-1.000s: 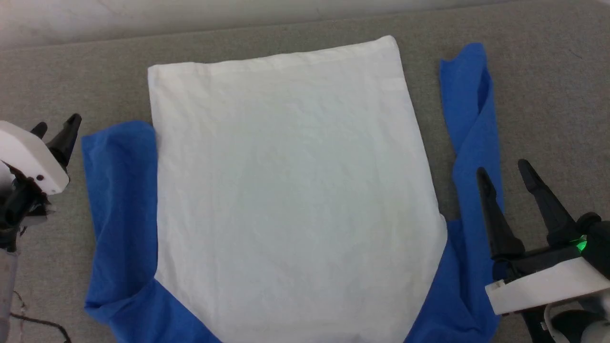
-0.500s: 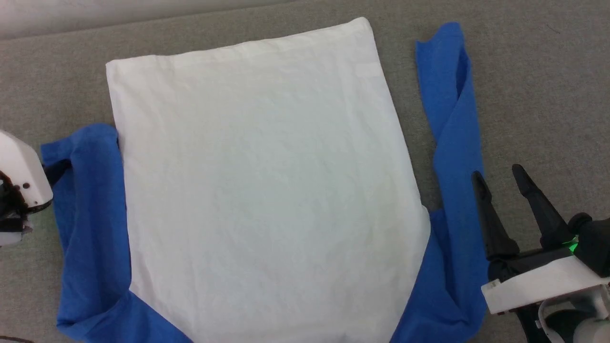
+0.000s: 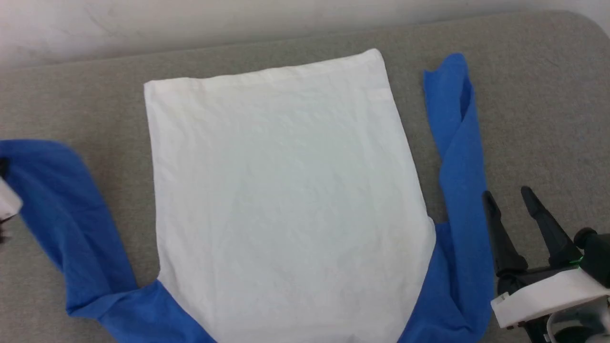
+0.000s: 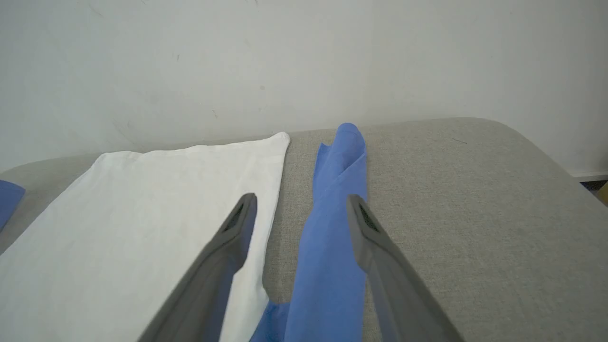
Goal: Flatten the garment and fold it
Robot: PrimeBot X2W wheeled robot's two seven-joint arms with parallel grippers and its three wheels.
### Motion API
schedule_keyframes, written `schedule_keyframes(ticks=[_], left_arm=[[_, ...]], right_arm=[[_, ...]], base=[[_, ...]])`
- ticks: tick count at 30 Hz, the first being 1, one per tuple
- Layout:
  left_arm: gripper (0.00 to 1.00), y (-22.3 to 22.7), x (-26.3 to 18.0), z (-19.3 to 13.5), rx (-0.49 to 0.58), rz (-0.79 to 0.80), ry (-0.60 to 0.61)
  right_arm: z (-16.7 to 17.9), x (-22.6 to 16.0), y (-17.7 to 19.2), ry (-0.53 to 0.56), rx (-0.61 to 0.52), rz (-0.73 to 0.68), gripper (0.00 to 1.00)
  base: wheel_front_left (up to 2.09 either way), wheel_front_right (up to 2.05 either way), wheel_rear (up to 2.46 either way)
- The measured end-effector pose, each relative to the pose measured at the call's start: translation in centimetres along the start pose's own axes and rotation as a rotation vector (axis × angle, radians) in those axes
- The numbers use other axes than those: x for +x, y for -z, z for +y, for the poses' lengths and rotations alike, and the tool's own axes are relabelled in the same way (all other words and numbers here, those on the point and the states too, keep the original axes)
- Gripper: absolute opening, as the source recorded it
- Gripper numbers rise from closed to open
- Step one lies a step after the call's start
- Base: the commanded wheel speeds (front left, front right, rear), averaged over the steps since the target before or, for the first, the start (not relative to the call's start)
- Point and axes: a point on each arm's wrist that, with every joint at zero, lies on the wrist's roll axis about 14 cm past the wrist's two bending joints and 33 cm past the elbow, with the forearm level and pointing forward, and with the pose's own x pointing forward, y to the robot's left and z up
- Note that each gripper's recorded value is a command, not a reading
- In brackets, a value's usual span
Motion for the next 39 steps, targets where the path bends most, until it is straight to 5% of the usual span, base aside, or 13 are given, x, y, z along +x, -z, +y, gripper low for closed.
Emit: schedule_keyframes(ticks=[12,19,27,39], left_arm=[[0.00,-6.1,-10.6,11.5,-0.106,-0.278,-0.272],[0.00,-7.7,-14.4,12.4,-0.090,-0.382,-0.279],[0.00,-10.1,-15.4,5.1,0.078,-0.498,-0.106],[0.00,-4.3,-16.2,-16.0,0.326,-0.467,0.408]], right_arm=[[1.7,-1.4,-1.4,-0.054,0.006,-0.025,1.00],[2.1,-2.1,-2.3,-0.065,0.005,-0.054,1.00],[0.9,-3.3,-3.4,-0.027,0.001,-0.087,1.00],[-0.7,-5.6,-4.3,0.034,0.008,-0.120,1.00]], base=[[0.00,0.00,0.00],[0.00,0.00,0.00],[0.00,0.00,0.00],[0.00,0.00,0.00]])
